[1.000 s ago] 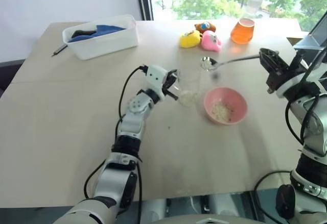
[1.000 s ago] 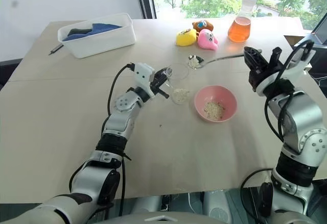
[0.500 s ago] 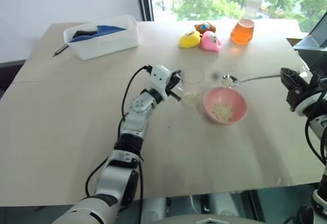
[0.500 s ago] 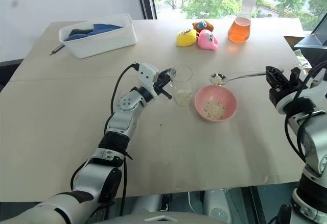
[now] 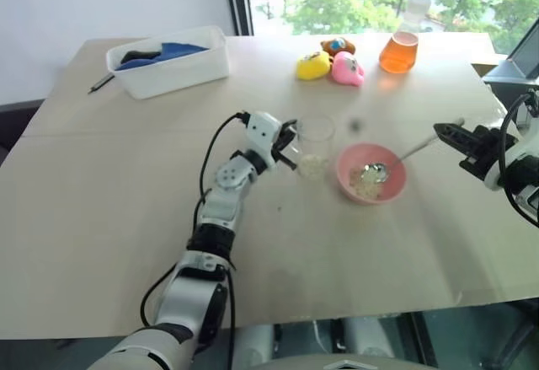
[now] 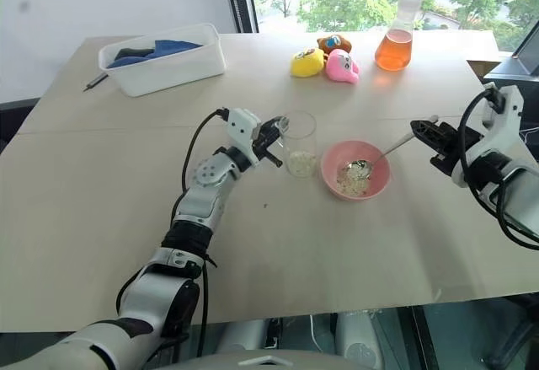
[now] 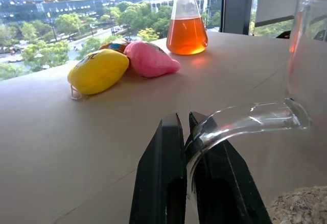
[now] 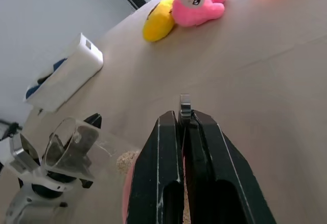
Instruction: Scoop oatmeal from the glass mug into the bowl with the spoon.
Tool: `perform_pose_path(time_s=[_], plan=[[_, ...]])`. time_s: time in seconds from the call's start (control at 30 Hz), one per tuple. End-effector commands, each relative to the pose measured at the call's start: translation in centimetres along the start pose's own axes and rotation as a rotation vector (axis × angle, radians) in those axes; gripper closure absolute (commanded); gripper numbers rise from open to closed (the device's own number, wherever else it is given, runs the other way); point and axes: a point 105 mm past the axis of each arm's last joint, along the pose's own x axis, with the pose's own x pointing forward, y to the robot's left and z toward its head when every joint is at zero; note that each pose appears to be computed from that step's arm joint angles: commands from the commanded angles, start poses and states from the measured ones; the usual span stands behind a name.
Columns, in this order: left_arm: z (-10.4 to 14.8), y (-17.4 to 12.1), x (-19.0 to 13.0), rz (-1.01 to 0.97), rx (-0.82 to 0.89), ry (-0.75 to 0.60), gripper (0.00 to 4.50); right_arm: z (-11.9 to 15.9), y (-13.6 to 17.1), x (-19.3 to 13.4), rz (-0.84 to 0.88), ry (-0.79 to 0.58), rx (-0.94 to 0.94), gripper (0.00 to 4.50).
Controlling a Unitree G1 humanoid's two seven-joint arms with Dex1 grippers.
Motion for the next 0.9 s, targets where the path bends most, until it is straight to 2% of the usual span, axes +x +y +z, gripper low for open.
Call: perform_pose_path(time_s=[0.03, 0.2, 0.4, 0.53, 0.9], plan=[[1.6, 0.1, -0.1, 0.015, 0.031, -0.064, 4.49, 1.1, 1.2, 0.3, 0.039, -0.007, -0.176, 4.50], [1.5, 0.3, -0.4, 0.032, 0.033, -0.061, 4.49, 2.9, 2.8, 0.7, 0.084, -0.006, -0.420, 4.50], [1.3, 0.2, -0.5, 0.037, 0.034, -0.059, 4.49, 3.2, 3.4, 1.1, 0.120, 0.013, -0.546, 4.50], [1.4, 0.3, -0.6, 0.043, 0.038, -0.059, 4.49, 3.3, 3.5, 1.4, 0.132, 0.017, -0.593, 4.50], [1.3, 0.4, -0.8, 0.048, 0.045, -0.056, 4.49, 3.3, 3.7, 1.9, 0.163, 0.010, -0.567, 4.50]])
